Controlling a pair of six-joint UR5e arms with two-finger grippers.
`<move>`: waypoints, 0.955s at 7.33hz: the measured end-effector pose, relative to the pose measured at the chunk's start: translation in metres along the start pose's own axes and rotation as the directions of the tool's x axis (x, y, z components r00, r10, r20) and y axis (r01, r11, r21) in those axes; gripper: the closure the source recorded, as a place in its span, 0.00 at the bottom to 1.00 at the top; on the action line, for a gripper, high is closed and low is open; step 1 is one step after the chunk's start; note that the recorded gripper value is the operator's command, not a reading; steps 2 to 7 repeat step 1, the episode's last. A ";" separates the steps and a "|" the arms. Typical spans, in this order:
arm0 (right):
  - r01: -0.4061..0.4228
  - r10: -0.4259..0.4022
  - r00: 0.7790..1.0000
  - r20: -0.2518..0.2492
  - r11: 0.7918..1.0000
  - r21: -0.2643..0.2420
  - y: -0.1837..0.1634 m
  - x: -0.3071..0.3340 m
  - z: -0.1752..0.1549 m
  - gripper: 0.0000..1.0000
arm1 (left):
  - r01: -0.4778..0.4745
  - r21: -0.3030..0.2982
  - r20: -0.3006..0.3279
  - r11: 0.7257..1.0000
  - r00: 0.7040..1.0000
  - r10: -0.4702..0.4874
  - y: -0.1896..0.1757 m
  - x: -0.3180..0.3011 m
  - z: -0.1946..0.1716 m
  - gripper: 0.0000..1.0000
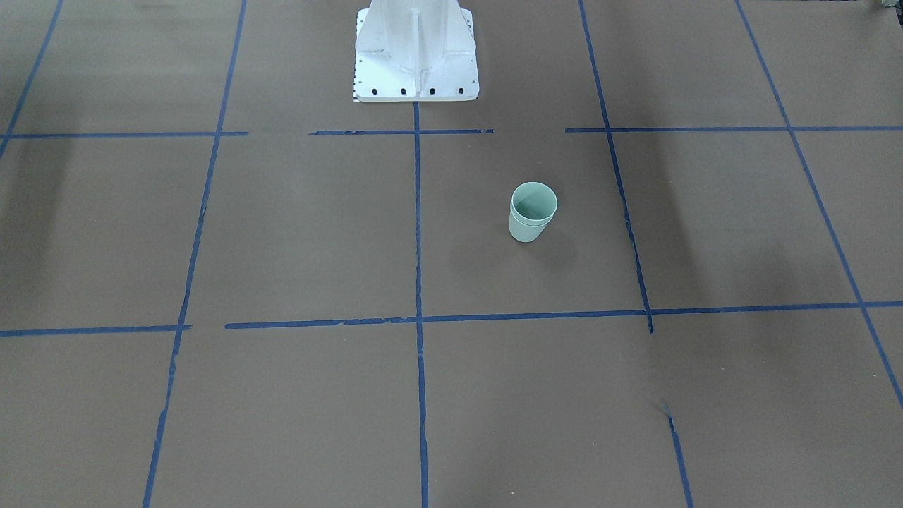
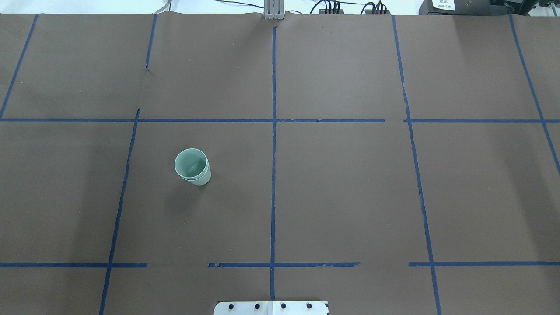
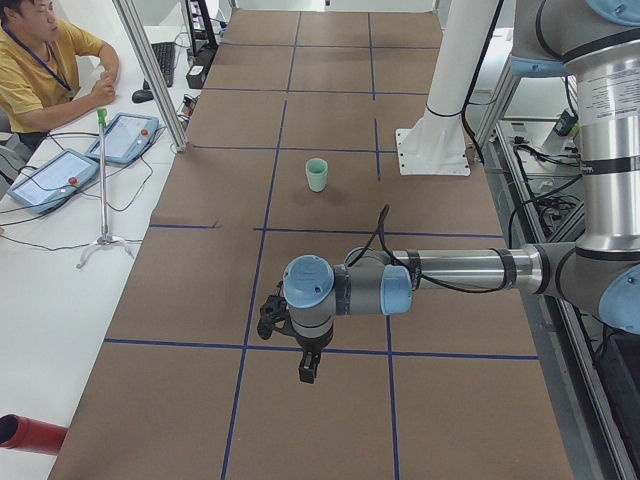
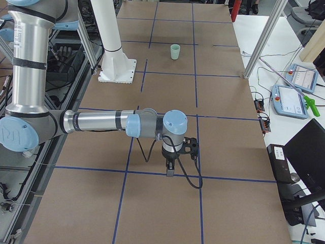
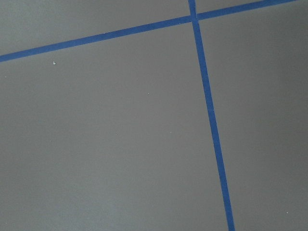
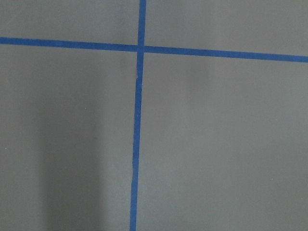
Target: Stack cups
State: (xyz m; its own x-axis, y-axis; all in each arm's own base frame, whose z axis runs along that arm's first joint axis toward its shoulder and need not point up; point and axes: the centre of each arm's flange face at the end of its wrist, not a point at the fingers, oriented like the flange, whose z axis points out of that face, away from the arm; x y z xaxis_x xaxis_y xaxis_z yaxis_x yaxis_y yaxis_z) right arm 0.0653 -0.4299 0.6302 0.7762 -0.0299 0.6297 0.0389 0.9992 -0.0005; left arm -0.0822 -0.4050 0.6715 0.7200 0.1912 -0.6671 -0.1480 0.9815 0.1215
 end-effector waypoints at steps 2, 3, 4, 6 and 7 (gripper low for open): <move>0.000 0.000 1.000 0.000 1.000 0.000 0.000 0.000 0.000 0.00 | -0.001 0.001 0.000 1.000 1.000 0.001 0.000 0.001 -0.001 0.00; 0.000 0.000 1.000 0.000 1.000 0.000 0.000 0.000 0.000 0.00 | -0.001 0.001 0.000 1.000 1.000 0.001 0.000 0.001 -0.001 0.00; 0.000 0.000 1.000 0.000 1.000 0.000 0.000 0.000 0.000 0.00 | -0.001 0.001 0.000 1.000 1.000 0.001 0.000 0.001 -0.001 0.00; 0.000 0.000 1.000 0.000 1.000 0.000 0.000 0.000 0.000 0.00 | -0.001 0.001 0.000 1.000 1.000 0.001 0.000 0.001 -0.001 0.00; 0.000 0.000 1.000 0.000 1.000 0.000 0.000 0.000 0.000 0.00 | -0.001 0.001 0.000 1.000 1.000 0.001 0.000 0.001 -0.001 0.00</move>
